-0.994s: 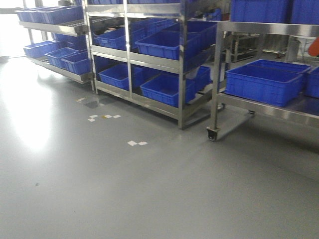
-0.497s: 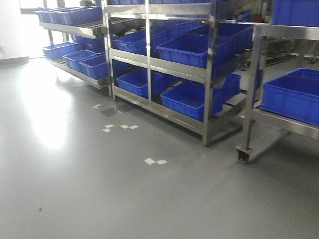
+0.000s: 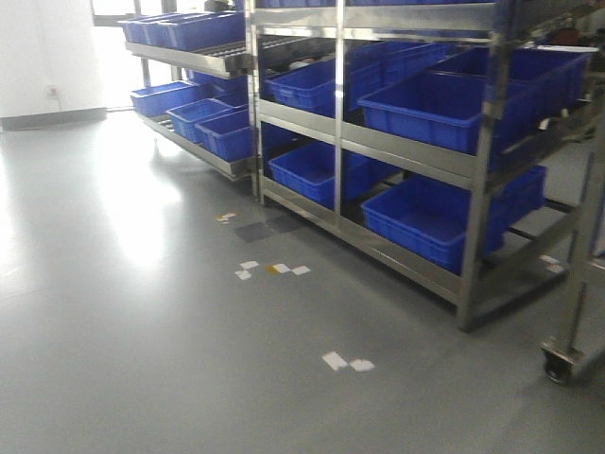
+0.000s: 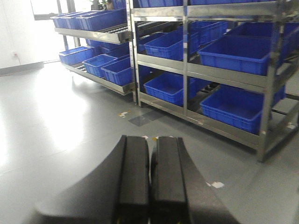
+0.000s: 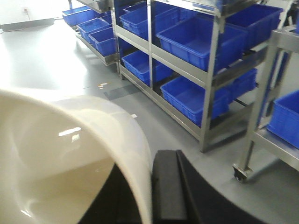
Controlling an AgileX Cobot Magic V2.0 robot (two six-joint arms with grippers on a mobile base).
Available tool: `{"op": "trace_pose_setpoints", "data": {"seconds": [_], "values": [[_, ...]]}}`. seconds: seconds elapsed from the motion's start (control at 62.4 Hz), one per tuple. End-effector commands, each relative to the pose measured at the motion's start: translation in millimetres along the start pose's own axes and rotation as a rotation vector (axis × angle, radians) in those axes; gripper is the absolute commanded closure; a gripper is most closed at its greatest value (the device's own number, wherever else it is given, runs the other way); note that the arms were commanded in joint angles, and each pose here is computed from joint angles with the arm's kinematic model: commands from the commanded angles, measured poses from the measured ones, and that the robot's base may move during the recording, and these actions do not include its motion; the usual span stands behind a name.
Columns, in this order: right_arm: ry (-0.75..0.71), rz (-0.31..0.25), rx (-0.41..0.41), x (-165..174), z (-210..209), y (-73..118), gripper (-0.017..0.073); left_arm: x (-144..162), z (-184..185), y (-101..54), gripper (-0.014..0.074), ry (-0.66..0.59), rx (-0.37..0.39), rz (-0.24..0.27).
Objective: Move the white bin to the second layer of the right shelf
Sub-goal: 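Drive past the blue crate shelves holding the bin in the right gripper, then turn toward the windows and continue driving with the bin held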
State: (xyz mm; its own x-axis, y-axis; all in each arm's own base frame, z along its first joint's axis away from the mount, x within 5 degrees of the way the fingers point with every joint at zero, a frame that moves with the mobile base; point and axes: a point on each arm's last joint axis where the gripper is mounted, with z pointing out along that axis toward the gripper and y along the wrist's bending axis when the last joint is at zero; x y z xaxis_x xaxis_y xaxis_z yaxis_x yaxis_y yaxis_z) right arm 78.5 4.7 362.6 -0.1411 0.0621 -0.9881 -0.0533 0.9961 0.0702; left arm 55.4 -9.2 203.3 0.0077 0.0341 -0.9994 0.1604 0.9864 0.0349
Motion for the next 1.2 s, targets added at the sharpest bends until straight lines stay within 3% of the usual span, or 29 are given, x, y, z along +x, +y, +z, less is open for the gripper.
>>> {"op": "trace_pose_setpoints", "data": {"seconds": [0.0, 1.186], "values": [[-0.138, 0.003, -0.011, -19.1, -3.1, 1.5, 0.0503, 4.0, 0.3, 0.0, 0.0509, -0.062, -0.001, -0.009], [-0.138, 0.003, -0.011, -19.1, -3.1, 1.5, 0.0503, 4.0, 0.3, 0.0, 0.0509, -0.062, -0.001, -0.009]]}}
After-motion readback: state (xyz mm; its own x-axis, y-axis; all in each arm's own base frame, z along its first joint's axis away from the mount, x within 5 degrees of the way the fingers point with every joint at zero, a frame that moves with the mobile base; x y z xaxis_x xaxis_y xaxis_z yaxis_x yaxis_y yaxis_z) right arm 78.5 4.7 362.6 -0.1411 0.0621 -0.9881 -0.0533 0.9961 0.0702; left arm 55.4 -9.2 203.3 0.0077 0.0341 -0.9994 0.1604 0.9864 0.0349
